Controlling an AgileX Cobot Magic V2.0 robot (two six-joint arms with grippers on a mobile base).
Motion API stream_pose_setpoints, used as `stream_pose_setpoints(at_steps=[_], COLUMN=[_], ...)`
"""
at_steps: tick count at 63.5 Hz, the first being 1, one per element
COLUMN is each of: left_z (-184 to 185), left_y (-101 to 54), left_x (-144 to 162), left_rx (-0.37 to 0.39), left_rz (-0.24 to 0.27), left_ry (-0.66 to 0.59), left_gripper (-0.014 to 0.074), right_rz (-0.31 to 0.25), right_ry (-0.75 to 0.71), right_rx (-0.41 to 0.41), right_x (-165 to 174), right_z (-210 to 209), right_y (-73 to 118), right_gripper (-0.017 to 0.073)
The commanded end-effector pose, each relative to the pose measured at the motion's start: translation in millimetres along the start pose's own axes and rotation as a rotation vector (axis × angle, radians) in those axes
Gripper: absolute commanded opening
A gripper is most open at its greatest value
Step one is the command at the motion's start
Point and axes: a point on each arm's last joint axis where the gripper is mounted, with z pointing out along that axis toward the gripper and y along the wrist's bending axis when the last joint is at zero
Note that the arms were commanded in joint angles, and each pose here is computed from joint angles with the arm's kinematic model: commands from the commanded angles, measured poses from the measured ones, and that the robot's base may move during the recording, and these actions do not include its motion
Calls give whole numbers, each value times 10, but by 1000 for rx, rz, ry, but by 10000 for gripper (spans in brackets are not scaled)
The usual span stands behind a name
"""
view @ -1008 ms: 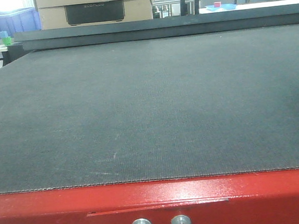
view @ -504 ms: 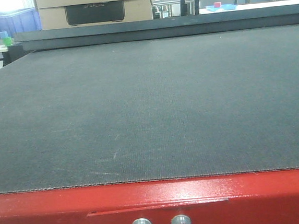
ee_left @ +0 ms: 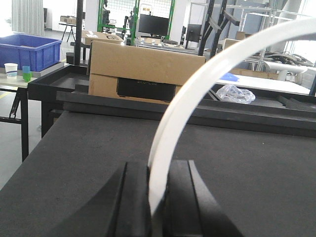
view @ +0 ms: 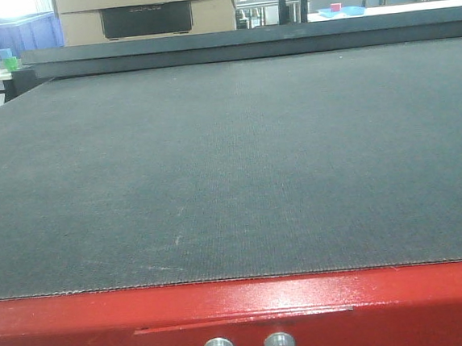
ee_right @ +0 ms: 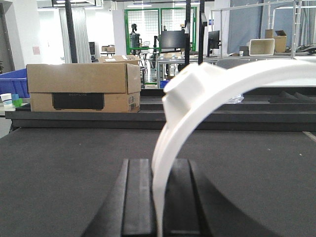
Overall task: Grab PVC pipe and place in blue bin
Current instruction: 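Lift both held white pipe pieces up off the table, then drive the base away from the table holding both pieces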
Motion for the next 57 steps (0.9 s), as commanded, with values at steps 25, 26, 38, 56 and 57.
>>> stream_pose_setpoints(at_steps=[25,26,38,56,57], left_z=[-19,-19,-19,-19,-19], left_y=[1,1,1,1,1], left_x=[-37,-37,-37,-37,-37], left_rx=[-2,-2,-2,-2,-2], left_rz=[0,0,0,0,0], left_ry=[-29,-29,-29,-29,-29], left_gripper=[-111,-111,-111,-111,-111], right_rz=[-12,-12,-12,-12,-12], right_ry=[-30,-30,-30,-30,-30], right_rx=[-2,-2,-2,-2,-2], right_x=[-28,-28,-28,-28,-28], right_z=[-9,-9,-9,-9,-9], right_y=[1,1,1,1,1], right_gripper=[-169,-169,-169,-169,-169])
